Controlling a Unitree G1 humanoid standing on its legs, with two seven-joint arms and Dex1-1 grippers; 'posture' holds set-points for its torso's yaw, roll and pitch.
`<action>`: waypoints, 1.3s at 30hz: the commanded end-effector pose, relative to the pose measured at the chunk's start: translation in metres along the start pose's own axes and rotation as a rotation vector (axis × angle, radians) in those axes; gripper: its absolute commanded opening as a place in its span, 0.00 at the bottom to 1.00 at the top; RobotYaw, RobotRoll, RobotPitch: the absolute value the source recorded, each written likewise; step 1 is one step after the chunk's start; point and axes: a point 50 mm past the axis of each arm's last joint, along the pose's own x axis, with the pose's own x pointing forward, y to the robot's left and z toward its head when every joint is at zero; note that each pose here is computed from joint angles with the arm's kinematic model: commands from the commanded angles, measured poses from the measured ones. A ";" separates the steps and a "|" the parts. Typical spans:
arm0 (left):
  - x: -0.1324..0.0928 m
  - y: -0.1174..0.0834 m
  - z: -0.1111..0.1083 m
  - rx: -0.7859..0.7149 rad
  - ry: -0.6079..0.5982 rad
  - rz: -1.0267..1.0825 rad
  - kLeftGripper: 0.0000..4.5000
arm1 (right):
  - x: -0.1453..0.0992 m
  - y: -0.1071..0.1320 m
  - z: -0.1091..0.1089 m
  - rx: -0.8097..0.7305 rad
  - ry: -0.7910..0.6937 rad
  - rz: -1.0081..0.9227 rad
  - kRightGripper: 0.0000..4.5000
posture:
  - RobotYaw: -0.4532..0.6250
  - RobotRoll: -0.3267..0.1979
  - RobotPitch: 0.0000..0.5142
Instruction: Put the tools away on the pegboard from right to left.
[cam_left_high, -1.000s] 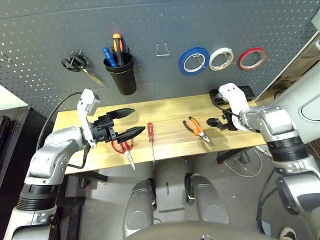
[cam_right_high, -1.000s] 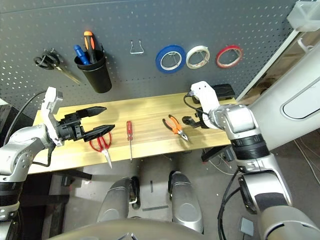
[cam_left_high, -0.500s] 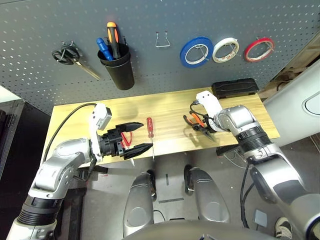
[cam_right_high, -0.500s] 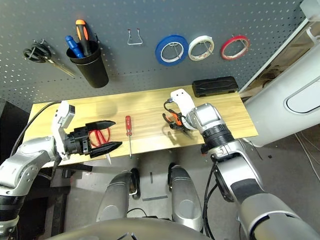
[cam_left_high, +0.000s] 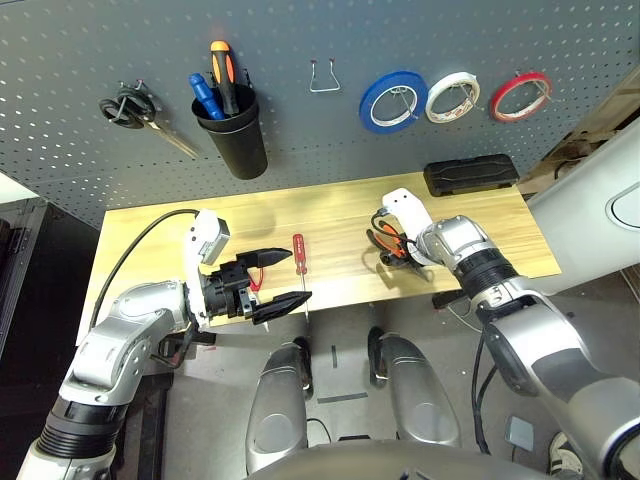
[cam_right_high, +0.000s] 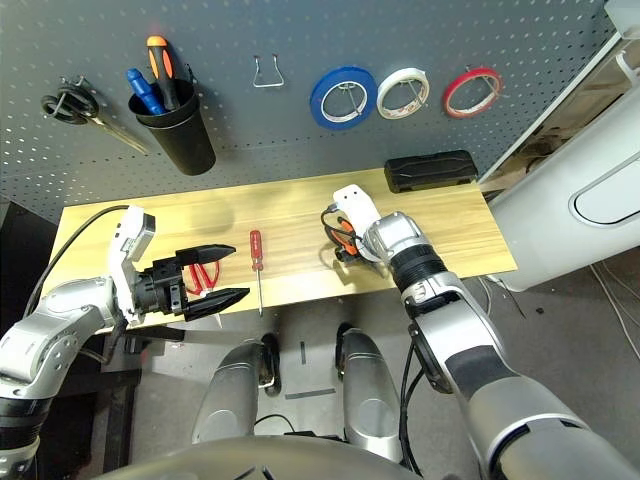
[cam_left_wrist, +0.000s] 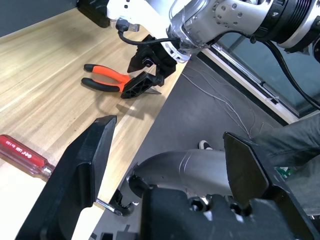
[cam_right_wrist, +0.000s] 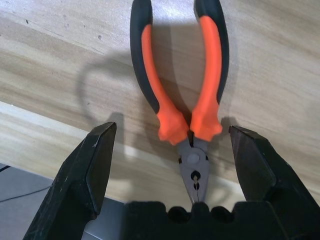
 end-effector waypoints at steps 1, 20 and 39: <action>0.001 -0.006 0.000 -0.007 0.000 -0.011 1.00 | 0.007 -0.001 -0.007 -0.004 0.017 -0.008 1.00 | 0.42 0.62 0.50; -0.006 0.006 0.012 0.035 -0.025 0.061 1.00 | 0.013 -0.009 -0.006 -0.009 -0.067 -0.017 0.46 | 0.43 0.62 0.38; -0.062 0.050 0.054 0.121 -0.130 0.271 1.00 | -0.119 0.005 0.064 -0.068 -0.685 0.184 0.46 | 0.41 0.62 0.17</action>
